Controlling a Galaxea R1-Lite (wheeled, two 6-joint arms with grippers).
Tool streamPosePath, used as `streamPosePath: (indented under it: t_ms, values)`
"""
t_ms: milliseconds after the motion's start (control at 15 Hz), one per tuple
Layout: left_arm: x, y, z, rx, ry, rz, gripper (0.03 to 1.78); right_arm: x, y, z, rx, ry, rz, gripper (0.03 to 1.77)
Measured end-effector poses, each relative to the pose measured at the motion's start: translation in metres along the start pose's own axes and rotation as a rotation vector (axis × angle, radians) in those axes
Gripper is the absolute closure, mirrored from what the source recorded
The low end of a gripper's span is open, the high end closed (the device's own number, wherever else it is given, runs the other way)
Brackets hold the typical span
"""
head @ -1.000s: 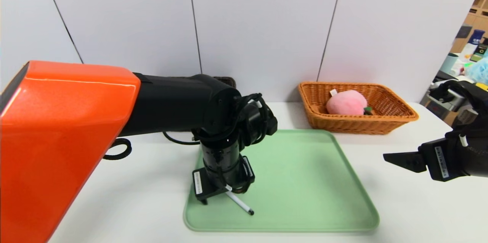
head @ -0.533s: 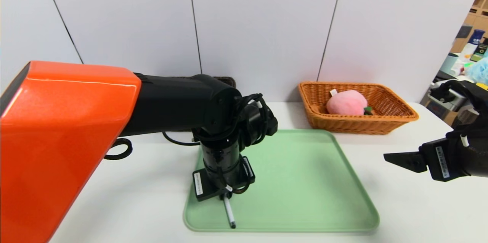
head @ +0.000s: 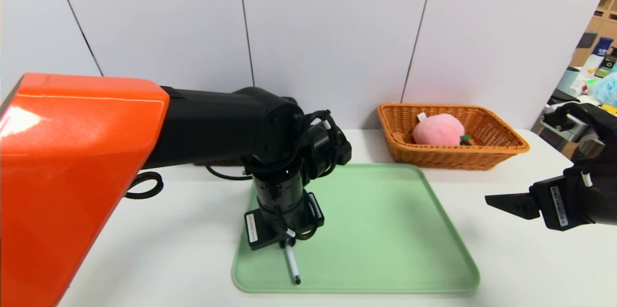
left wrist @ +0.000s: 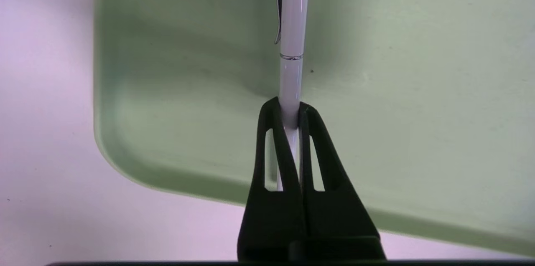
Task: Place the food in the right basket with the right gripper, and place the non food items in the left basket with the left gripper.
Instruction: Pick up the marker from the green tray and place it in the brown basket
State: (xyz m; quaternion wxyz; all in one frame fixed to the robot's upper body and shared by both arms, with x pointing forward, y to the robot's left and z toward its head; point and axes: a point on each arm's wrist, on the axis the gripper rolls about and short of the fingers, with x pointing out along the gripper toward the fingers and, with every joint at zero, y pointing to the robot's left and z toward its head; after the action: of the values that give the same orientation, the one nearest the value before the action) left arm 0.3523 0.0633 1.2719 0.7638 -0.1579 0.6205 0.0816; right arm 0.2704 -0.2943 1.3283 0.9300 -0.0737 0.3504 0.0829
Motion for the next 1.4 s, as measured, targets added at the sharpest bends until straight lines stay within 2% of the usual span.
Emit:
streamPosePath:
  t_ms: [267,600,733,1000,1267,1400]
  values:
    - [-0.035,0.003,-0.003,0.038,0.016,-0.062,1.76,0.001,0.000,0.000,-0.001,0.004,0.000,0.10]
    - [-0.084,0.014,-0.002,0.076,-0.052,-0.194,1.76,0.001,0.000,-0.001,0.001,0.010,0.000,0.10]
    - [-0.106,0.022,-0.001,0.104,-0.121,-0.249,1.76,0.002,0.000,-0.002,0.000,0.014,0.000,0.10]
    - [-0.143,0.039,0.014,0.090,-0.309,-0.357,1.76,0.002,0.000,-0.002,-0.001,0.018,-0.004,0.10]
    - [-0.157,0.060,0.069,0.012,-0.571,-0.393,1.76,0.000,0.000,0.000,-0.002,0.000,-0.007,0.10]
    - [-0.157,0.069,0.100,0.015,-0.699,-0.369,1.76,-0.002,0.001,0.003,-0.004,-0.015,-0.006,0.10]
